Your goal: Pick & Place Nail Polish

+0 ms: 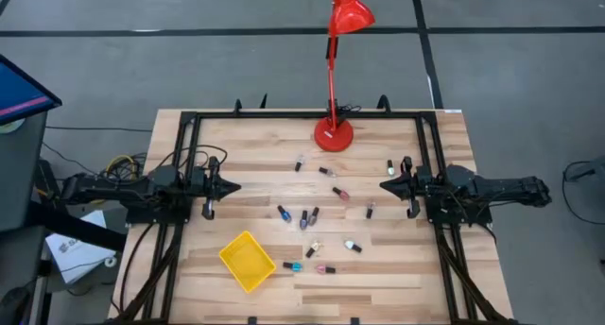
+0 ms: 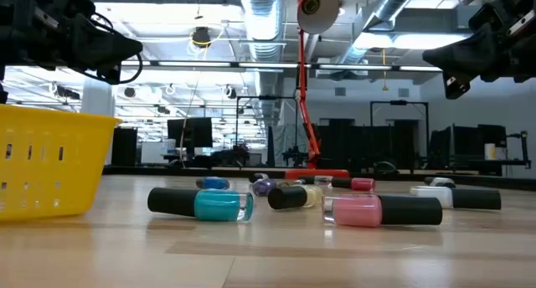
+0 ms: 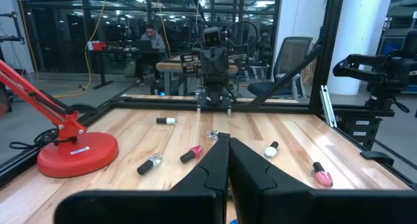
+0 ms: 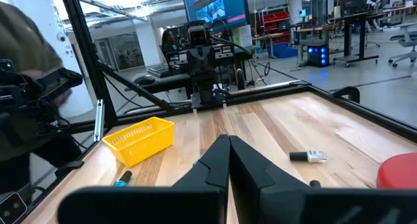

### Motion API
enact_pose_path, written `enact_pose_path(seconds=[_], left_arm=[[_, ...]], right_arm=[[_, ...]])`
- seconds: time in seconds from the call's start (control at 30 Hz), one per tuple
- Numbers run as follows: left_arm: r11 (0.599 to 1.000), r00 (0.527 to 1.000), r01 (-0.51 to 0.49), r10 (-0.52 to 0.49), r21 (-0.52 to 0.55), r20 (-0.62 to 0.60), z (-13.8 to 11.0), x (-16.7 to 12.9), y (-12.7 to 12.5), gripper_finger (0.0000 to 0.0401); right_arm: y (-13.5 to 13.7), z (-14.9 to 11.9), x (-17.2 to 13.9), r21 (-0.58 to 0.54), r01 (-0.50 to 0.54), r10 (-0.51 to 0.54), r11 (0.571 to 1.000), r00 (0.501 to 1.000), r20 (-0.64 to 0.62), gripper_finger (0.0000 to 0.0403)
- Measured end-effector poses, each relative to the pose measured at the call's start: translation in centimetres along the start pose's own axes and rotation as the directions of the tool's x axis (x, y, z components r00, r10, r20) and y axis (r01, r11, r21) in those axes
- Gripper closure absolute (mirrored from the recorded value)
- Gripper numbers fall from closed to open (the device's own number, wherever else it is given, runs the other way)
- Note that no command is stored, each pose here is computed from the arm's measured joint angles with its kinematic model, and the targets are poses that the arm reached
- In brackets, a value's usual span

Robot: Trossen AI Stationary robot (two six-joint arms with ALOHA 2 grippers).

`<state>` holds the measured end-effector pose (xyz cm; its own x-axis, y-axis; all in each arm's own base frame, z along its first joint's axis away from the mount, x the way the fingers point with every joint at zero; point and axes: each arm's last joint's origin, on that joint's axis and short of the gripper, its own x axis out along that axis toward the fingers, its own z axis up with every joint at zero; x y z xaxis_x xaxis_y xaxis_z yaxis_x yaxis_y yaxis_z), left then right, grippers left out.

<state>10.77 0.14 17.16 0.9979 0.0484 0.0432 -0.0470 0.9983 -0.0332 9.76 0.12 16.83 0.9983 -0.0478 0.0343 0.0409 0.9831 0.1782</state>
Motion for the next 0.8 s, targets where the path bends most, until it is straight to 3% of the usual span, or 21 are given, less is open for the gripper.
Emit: enact_pose_path(seconds=[0.6,0.8], left_arm=[[1.0,1.0,0.001,-0.001,-0.001,0.003,0.03,0.0,-0.01,0.0399],[0.993,1.0,0.005,-0.002,-0.119,0.025,0.25,0.0,-0.01,0.0399]], right_arm=[[0.0,0.0,0.0,0.0,0.0,0.0,1.0,1.0,0.0,0.0403],[0.0,0.0,0.0,0.0,0.0,0.0,1.0,1.0,0.0,0.0403]])
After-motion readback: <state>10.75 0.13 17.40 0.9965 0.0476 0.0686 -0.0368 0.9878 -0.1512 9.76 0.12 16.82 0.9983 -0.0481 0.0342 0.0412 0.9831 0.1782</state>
